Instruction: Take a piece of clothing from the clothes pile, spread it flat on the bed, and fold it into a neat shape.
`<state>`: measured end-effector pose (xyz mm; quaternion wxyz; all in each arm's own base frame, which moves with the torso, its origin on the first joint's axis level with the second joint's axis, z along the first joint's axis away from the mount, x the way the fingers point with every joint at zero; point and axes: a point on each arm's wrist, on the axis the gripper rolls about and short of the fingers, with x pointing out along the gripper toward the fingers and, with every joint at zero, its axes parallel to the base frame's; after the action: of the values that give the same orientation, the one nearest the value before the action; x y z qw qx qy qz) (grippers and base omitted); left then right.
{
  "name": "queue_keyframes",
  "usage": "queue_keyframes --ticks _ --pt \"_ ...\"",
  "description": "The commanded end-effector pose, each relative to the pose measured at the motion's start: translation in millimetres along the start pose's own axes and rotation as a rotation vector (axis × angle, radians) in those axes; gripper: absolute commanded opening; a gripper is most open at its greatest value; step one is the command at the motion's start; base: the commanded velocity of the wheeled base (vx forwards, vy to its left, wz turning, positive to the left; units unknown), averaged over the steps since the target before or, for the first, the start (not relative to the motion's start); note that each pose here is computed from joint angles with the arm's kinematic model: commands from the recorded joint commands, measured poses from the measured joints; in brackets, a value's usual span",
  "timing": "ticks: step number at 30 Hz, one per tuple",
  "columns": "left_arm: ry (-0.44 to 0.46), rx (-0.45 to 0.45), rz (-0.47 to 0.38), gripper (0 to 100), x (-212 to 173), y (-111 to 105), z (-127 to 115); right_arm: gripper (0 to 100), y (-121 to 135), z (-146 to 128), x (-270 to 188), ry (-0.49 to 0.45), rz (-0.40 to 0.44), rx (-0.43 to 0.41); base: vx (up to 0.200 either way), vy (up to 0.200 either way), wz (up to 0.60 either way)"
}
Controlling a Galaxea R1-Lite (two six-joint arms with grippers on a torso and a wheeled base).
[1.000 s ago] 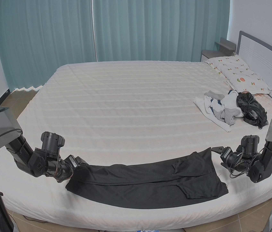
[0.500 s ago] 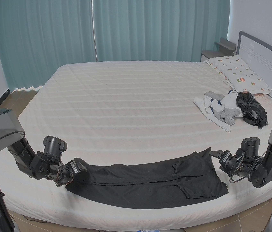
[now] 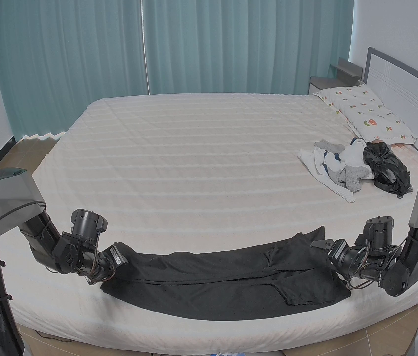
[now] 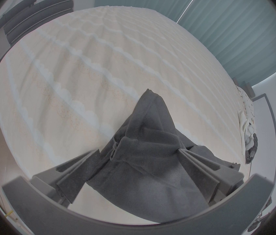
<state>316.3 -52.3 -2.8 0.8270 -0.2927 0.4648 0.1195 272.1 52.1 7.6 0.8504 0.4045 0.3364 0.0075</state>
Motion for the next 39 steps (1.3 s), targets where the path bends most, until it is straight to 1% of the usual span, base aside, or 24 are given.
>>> queue_keyframes --ticks 1,8,12,17,22,27,28,30,37,39 --pt "0.0 0.001 0.002 0 -1 1 -1 100 5 -14 -1 0.039 0.0 0.023 0.0 0.0 0.0" --pt "-0.019 -0.003 -0.011 0 -7 -1 3 100 -3 -24 16 0.039 -0.069 0.026 0.0 0.0 0.0" --pt "-0.046 -0.007 0.001 0 -7 -2 5 100 -4 -24 27 0.033 -0.079 0.026 0.0 0.0 0.0" --pt "-0.078 -0.019 -0.029 0 -6 -4 7 100 -3 -21 45 -0.005 -0.1 0.02 0.0 0.0 0.0" --pt "-0.084 -0.027 -0.037 0 -8 -5 8 100 0 -23 56 0.008 -0.129 0.014 0.0 0.0 0.0" --pt "-0.083 -0.028 -0.036 0 -7 -4 7 100 1 -21 64 -0.015 -0.13 0.014 0.0 0.0 0.0" --pt "-0.083 -0.028 -0.036 0 -7 -4 7 0 1 -21 64 -0.015 -0.13 0.014 0.0 0.0 0.0" --pt "-0.083 -0.027 -0.036 0 -7 -4 7 0 2 -18 69 -0.042 -0.138 0.011 0.0 0.0 0.0" --pt "-0.084 -0.03 -0.039 0 -6 -5 8 0 3 -24 69 -0.035 -0.147 -0.002 0.0 0.0 0.0" --pt "-0.087 -0.03 -0.041 0 -6 -6 9 0 6 -22 66 -0.041 -0.137 -0.001 0.0 0.0 0.0"
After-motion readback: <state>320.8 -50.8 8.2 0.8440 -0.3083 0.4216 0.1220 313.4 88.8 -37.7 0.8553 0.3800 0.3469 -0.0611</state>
